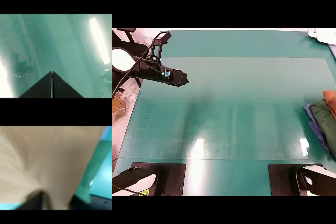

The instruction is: Fold the shirts.

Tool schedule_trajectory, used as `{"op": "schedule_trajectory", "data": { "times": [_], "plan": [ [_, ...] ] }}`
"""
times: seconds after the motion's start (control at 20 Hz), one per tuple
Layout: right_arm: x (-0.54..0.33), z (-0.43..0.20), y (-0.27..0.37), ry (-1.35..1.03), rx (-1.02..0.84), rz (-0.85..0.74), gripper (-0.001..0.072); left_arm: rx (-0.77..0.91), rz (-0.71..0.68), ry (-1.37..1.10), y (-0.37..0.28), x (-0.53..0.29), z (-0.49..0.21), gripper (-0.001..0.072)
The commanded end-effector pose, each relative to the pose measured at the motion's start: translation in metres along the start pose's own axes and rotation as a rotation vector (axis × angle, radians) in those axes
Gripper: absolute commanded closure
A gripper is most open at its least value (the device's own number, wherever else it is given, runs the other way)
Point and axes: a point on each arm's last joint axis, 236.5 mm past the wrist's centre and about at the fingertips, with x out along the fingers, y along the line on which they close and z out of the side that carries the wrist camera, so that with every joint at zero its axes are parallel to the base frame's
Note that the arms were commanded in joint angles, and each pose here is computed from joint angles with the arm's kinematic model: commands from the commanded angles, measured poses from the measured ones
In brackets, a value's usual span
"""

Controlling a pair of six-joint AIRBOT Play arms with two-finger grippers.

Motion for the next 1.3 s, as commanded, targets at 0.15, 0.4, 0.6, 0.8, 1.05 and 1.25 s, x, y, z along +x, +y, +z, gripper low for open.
{"op": "schedule_trajectory", "data": {
  "times": [0.15, 0.4, 0.6, 0.8, 1.05, 1.25],
  "plan": [
    [-0.019, 0.013, -0.011, -0.014, 0.051, -0.079, 0.0000, -0.004, -0.007, -0.027, -0.002, 0.000, 0.007, 0.0687],
    [-0.109, 0.054, 0.052, -0.327, -0.063, 0.077, 0.0085, 0.002, -0.004, -0.052, -0.001, -0.001, 0.012, 0.0688],
    [-0.188, 0.016, 0.206, -0.498, -0.474, 0.500, 0.0692, -0.019, -0.052, -0.060, -0.013, -0.003, 0.015, 0.0688],
    [-0.164, -0.144, 0.315, -0.168, -1.024, 0.716, 0.0691, 0.078, -0.112, -0.111, -0.037, -0.027, 0.037, 0.0688],
    [-0.085, -0.343, 0.350, 0.184, -1.553, 0.689, 0.0692, 0.192, -0.135, -0.210, -0.063, -0.074, 0.072, 0.0688],
    [-0.025, -0.448, 0.332, 0.316, -1.819, 0.551, 0.0691, 0.201, -0.142, -0.186, -0.065, -0.076, 0.067, 0.0687]
  ]
}}
